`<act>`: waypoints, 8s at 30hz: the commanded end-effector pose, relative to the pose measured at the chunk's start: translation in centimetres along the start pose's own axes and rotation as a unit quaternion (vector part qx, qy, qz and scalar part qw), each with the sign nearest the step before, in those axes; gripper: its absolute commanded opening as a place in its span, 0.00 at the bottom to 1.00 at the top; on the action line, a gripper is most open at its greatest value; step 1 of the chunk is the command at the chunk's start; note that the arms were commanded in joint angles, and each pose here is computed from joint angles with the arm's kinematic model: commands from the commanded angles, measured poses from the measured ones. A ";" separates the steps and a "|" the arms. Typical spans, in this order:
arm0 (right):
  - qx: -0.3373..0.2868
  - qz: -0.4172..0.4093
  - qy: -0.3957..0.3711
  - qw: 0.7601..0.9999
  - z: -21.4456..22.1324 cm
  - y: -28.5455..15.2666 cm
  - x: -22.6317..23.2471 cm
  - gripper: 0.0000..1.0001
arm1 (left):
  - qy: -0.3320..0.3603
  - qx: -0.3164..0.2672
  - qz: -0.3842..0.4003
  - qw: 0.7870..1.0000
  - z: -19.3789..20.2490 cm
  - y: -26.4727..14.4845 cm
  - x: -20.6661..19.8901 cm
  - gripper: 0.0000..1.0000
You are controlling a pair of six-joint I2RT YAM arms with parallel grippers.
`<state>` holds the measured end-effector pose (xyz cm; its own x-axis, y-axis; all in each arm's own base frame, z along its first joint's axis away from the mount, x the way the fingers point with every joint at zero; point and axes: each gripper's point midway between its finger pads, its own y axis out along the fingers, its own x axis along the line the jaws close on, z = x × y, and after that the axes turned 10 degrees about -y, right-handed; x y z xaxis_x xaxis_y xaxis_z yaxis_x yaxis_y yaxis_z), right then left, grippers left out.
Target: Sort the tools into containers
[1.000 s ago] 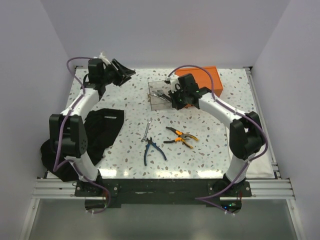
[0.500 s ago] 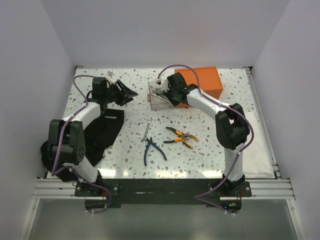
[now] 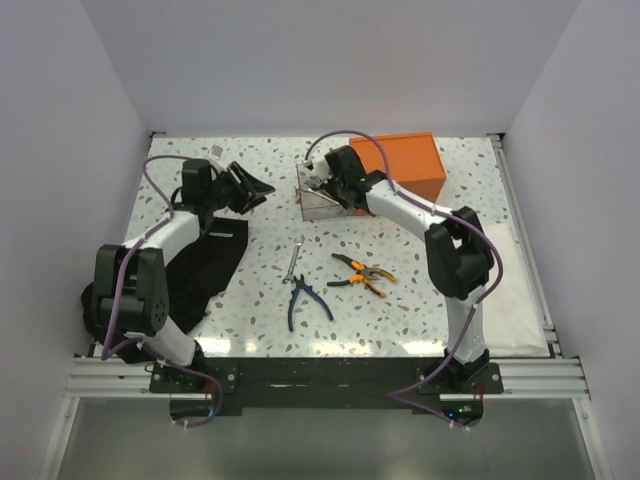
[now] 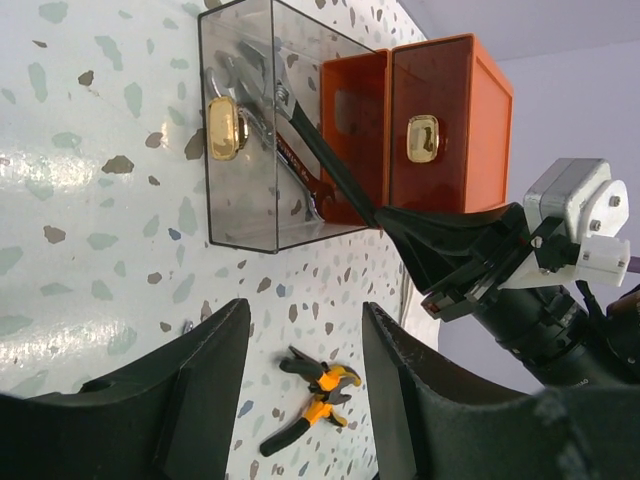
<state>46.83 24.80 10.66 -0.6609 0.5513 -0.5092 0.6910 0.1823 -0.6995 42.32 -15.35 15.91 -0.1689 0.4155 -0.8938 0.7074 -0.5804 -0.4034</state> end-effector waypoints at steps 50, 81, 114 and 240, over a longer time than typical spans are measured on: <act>-0.121 -0.092 0.108 0.983 0.4 -14.9 6.5 0.47 | 0.183 0.128 -0.229 0.948 10.4 7.6 9.5 0.38; -0.125 -0.083 0.156 0.976 0.4 -14.6 4.1 0.49 | 0.281 0.103 -0.363 0.882 10.4 4.5 13.7 0.27; -0.111 -0.085 0.183 0.973 2.4 -14.4 4.5 0.50 | 0.267 0.114 -0.296 0.910 13.0 4.9 9.1 0.33; -0.135 -0.104 0.302 0.938 -10.6 -6.5 2.0 0.00 | 0.188 -0.015 -0.105 0.976 0.1 -5.6 3.2 0.55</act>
<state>39.15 35.94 15.91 -0.6046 0.7802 0.1603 0.5337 0.5462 -0.6456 37.15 -10.94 13.66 -0.1978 0.7285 -0.6559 0.6745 -0.3844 -0.6303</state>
